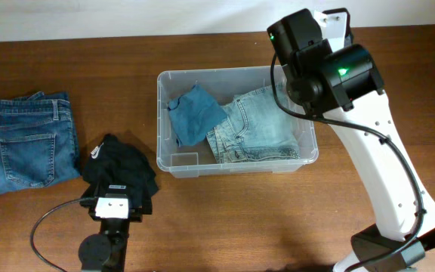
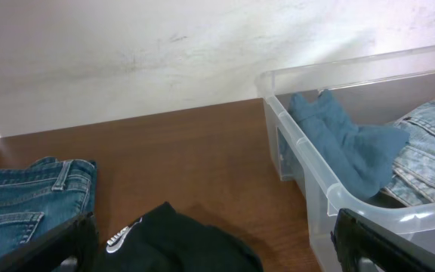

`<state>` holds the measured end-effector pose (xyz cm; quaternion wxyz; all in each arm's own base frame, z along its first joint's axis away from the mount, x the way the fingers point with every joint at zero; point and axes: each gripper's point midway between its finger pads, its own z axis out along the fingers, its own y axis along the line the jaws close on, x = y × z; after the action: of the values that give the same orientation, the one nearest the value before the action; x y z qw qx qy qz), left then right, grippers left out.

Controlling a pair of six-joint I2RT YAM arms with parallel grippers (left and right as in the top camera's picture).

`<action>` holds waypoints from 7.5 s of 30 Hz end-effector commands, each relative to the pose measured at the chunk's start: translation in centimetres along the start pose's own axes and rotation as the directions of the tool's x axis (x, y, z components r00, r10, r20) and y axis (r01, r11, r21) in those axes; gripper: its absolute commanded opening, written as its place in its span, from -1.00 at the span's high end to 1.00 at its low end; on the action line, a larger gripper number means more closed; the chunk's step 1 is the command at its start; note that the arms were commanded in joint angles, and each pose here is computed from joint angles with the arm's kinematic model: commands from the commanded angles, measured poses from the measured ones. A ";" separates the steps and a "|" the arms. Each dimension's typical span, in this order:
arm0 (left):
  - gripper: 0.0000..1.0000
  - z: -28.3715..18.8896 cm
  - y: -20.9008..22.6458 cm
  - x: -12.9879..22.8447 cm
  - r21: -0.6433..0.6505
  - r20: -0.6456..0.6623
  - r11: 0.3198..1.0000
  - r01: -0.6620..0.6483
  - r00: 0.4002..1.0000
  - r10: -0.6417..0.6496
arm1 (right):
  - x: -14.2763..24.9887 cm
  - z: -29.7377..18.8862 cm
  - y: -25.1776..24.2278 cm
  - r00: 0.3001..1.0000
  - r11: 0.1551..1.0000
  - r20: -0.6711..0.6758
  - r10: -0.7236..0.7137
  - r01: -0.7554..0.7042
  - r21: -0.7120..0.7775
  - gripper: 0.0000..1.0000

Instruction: Pack container

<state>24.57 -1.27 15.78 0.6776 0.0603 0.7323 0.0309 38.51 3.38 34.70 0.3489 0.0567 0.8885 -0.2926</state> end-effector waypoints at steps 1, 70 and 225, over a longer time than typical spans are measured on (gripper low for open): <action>-0.99 0.0 -0.1 0.1 0.005 0.002 1.000 -0.006 1.000 0.006 | 0.3 0.9 1.1 1.000 1.000 -0.026 -0.011 0.011 0.003 0.92; -0.99 0.0 -0.1 0.1 0.005 0.002 1.000 -0.006 1.000 0.006 | 4.8 3.6 20.4 0.931 0.778 -0.350 -0.105 -0.142 -0.612 -0.89; 0.95 13.4 -17.4 3.1 -0.016 -0.945 0.985 0.175 0.319 -0.072 | 19.9 16.1 -26.9 0.439 0.656 -0.498 0.748 -0.603 0.454 -0.97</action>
<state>36.90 -18.43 10.28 0.1346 -0.0025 0.9903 -0.0354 24.99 -29.60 25.05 0.0979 0.5390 0.8182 -0.1744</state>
